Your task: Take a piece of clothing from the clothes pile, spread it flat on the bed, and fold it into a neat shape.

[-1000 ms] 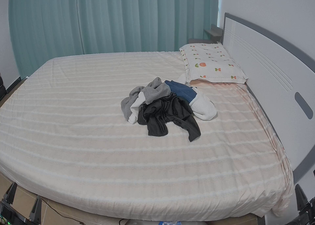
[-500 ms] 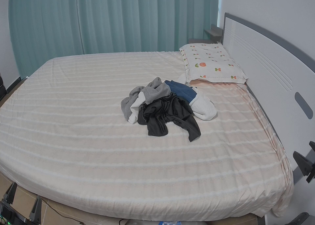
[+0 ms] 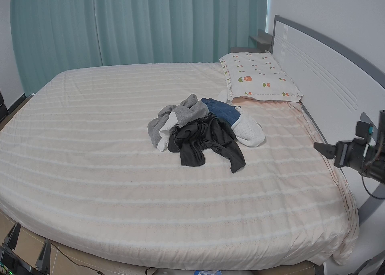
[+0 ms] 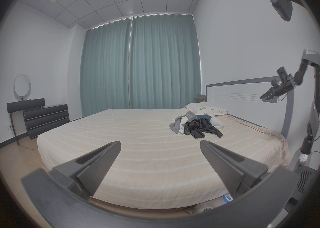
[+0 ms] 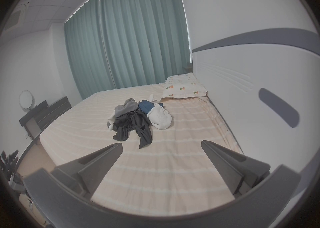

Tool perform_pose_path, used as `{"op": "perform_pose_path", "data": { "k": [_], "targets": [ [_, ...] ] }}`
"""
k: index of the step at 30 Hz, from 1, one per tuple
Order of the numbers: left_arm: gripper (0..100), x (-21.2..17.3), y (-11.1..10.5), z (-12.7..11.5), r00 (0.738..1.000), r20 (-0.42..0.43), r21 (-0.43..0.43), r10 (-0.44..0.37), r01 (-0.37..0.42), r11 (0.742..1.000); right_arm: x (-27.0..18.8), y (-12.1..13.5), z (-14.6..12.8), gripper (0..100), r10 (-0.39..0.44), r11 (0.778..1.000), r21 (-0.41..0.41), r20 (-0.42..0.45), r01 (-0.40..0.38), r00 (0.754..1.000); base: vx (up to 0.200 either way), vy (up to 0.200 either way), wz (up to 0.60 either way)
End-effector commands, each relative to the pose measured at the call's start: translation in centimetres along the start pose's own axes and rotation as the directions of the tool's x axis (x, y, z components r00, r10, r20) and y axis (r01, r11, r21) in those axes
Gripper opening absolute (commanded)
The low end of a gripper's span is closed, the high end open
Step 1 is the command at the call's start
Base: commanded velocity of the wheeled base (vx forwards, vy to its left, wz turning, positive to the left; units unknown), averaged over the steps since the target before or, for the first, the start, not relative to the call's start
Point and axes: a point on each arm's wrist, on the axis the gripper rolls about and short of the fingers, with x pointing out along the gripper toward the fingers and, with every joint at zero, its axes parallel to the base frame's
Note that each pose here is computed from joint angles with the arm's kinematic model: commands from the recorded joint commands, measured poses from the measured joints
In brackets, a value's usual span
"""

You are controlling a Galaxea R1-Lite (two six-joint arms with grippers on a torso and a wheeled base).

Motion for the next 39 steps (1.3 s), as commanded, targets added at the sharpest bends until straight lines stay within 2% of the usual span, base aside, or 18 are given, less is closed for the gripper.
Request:
{"op": "perform_pose_path", "data": {
  "k": [1, 8, 12, 19, 29, 37, 38, 39],
  "targets": [
    [100, 0.0, 0.0, -0.5, 1.0, -0.004, -0.002, 0.0, 0.0, 1.0, 27.1, 5.3, -8.9, 100, -0.052, 0.996, 0.066, -0.161, 0.064, 0.986, 0.0, 0.0, 0.0],
    [100, 0.0, 0.0, -0.5, 1.0, -0.003, -0.002, 0.0, 0.0, 1.0, 30.1, 6.6, -10.6, 100, -0.041, 0.987, 0.141, -0.209, 0.071, 0.977, 0.0, 0.0, 0.0],
    [100, 0.0, 0.0, -0.5, 1.0, -0.003, -0.002, 0.0, 0.0, 1.0, 31.2, 7.4, -11.1, 100, -0.03, 0.988, 0.141, -0.216, 0.062, 0.976, 0.0, 0.0, 0.0],
    [100, 0.0, 0.0, -0.5, 1.0, -0.003, -0.002, 0.0, 0.0, 1.0, 33.7, 9.2, -13.6, 100, -0.01, 0.991, 0.131, -0.233, 0.042, 0.972, 0.0, 0.0, 0.0],
    [100, 0.0, 0.0, -0.5, 1.0, -0.003, -0.002, 0.0, 0.0, 1.0, 35.0, 9.9, -14.9, 100, -0.012, 0.987, 0.151, -0.249, 0.051, 0.968, 0.0, 0.0, 0.0],
    [100, 0.0, 0.0, -0.5, 1.0, -0.004, -0.001, 0.0, 0.0, 1.0, 35.5, 10.2, -14.4, 100, -0.01, 0.986, 0.159, -0.219, 0.046, 0.976, 0.0, 0.0, 0.0],
    [100, 0.0, 0.0, -0.5, 1.0, -0.004, -0.002, 0.0, 0.0, 1.0, 35.5, 10.2, -14.2, 0, -0.009, 0.986, 0.163, -0.209, 0.044, 0.978, 0.0, 0.0, 0.0],
    [100, 0.0, 0.0, -0.5, 1.0, -0.004, -0.001, 0.0, 0.0, 1.0, 35.5, 10.2, -14.2, 0, -0.01, 0.986, 0.163, -0.207, 0.045, 0.978, 0.0, 0.0, 0.0]
  ]
}}
